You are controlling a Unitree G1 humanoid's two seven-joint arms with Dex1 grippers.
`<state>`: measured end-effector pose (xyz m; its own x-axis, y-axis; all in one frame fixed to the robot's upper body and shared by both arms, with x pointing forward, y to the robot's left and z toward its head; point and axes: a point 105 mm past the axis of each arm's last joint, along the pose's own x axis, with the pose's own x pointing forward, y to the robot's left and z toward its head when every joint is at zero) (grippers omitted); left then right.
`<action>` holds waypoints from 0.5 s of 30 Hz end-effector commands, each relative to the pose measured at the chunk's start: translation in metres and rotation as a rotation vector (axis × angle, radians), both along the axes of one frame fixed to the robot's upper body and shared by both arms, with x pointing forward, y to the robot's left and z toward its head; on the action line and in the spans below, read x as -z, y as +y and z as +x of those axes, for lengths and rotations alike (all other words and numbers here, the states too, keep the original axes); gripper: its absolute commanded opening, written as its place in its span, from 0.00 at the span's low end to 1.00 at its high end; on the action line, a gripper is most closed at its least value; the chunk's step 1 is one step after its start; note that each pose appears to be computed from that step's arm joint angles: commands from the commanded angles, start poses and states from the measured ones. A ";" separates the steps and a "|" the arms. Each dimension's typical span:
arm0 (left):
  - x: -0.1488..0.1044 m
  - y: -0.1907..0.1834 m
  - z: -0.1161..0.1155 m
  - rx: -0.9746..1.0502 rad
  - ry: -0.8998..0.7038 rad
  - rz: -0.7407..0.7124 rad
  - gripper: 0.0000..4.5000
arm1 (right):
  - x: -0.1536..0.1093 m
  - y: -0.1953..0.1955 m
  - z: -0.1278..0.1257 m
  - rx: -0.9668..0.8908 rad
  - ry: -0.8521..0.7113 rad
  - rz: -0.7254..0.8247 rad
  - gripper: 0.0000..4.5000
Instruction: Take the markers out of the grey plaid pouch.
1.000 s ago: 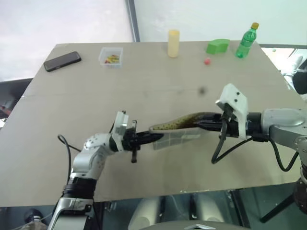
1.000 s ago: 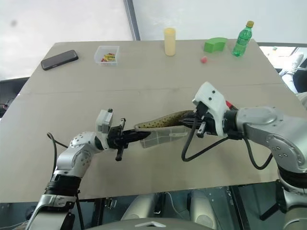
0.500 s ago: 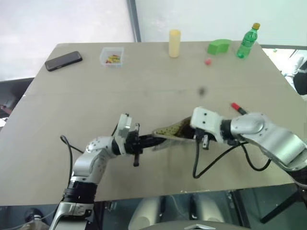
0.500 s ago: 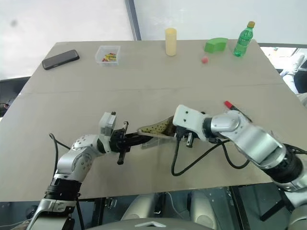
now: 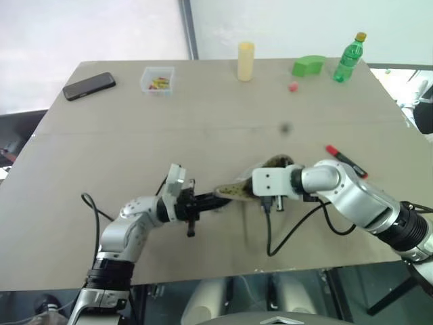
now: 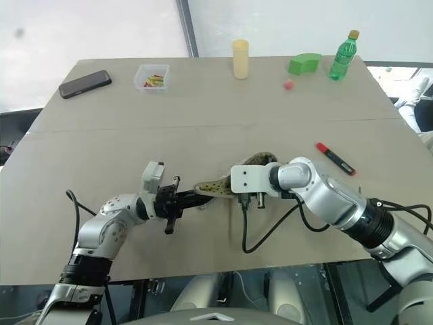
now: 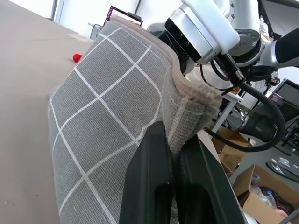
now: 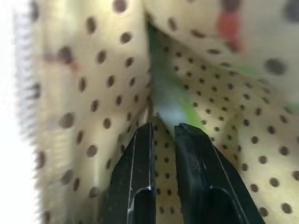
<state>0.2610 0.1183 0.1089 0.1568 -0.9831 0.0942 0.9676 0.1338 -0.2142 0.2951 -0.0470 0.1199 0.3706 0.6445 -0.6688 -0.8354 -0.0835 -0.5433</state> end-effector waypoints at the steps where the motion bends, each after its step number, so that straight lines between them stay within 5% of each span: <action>1: -0.012 -0.001 -0.003 0.010 -0.039 -0.021 0.00 | -0.009 0.003 0.004 -0.028 -0.029 -0.001 0.17; 5: -0.014 -0.004 -0.003 0.014 -0.043 -0.025 0.00 | -0.016 0.011 0.013 -0.003 -0.056 0.055 0.35; 8: -0.016 -0.006 -0.003 0.015 -0.051 -0.023 0.00 | -0.023 0.015 0.021 0.063 -0.085 0.134 0.65; 15: -0.019 -0.008 -0.002 0.002 -0.061 -0.022 0.00 | -0.032 0.015 0.005 0.086 -0.064 0.190 0.65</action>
